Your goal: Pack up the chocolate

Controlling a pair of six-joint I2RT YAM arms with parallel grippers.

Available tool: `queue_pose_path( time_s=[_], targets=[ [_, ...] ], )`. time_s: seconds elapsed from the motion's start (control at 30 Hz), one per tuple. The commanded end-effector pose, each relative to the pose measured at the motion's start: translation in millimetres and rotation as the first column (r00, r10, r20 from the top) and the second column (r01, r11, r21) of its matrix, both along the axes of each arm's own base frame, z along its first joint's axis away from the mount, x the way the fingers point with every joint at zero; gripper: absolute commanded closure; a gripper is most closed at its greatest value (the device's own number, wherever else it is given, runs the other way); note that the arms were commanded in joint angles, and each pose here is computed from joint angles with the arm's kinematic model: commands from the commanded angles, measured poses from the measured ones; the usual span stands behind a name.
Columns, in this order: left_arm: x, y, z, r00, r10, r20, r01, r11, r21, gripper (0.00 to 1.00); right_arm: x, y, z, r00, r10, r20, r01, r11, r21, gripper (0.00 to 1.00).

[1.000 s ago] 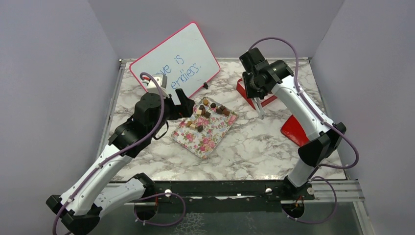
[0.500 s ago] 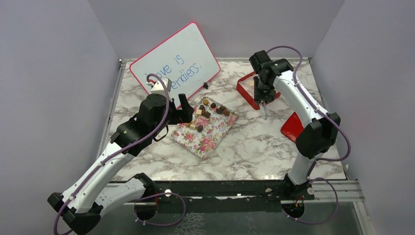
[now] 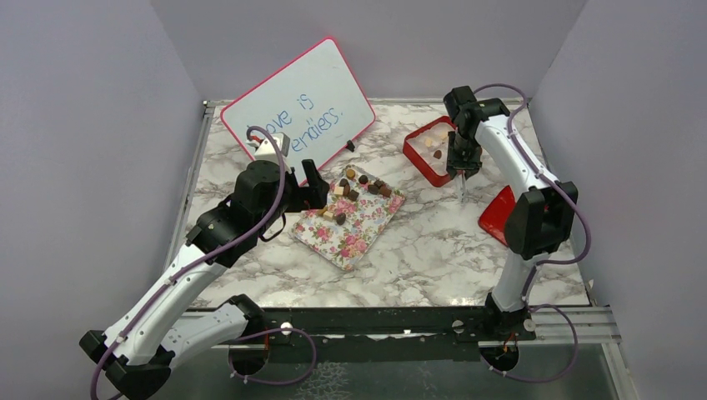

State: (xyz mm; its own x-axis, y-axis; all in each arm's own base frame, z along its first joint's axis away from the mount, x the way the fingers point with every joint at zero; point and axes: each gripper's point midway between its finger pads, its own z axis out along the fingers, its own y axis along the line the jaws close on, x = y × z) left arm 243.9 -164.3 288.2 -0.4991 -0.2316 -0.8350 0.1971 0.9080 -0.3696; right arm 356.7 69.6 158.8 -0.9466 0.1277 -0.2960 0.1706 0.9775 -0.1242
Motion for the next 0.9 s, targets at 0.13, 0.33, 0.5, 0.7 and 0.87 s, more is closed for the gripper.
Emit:
queue_pose_path(
  time_s=[0.13,0.33,0.5,0.7,0.87],
  targets=[
    [4,8,17,0.999,0.034,0.039,-0.034,0.999,0.001,0.01,16,6,-6,1.000,0.027,0.002,-0.027,0.999,0.045,0.72],
    [6,8,21,0.998,0.037,0.051,-0.038,0.999,0.010,0.01,13,4,-7,1.000,0.017,-0.009,-0.016,0.999,0.037,0.68],
    [8,6,19,0.998,0.036,0.043,-0.037,0.999,0.015,0.01,14,0,-6,1.000,0.007,-0.017,-0.007,1.000,0.008,0.68],
    [9,5,20,0.998,0.035,0.044,-0.035,0.999,0.015,0.01,14,-3,-2,1.000,-0.009,-0.023,0.009,1.000,-0.010,0.65],
    [8,8,24,0.997,0.042,0.057,-0.043,0.999,0.012,0.01,16,-5,1,1.000,-0.014,-0.013,0.014,1.000,-0.020,0.62]
  ],
)
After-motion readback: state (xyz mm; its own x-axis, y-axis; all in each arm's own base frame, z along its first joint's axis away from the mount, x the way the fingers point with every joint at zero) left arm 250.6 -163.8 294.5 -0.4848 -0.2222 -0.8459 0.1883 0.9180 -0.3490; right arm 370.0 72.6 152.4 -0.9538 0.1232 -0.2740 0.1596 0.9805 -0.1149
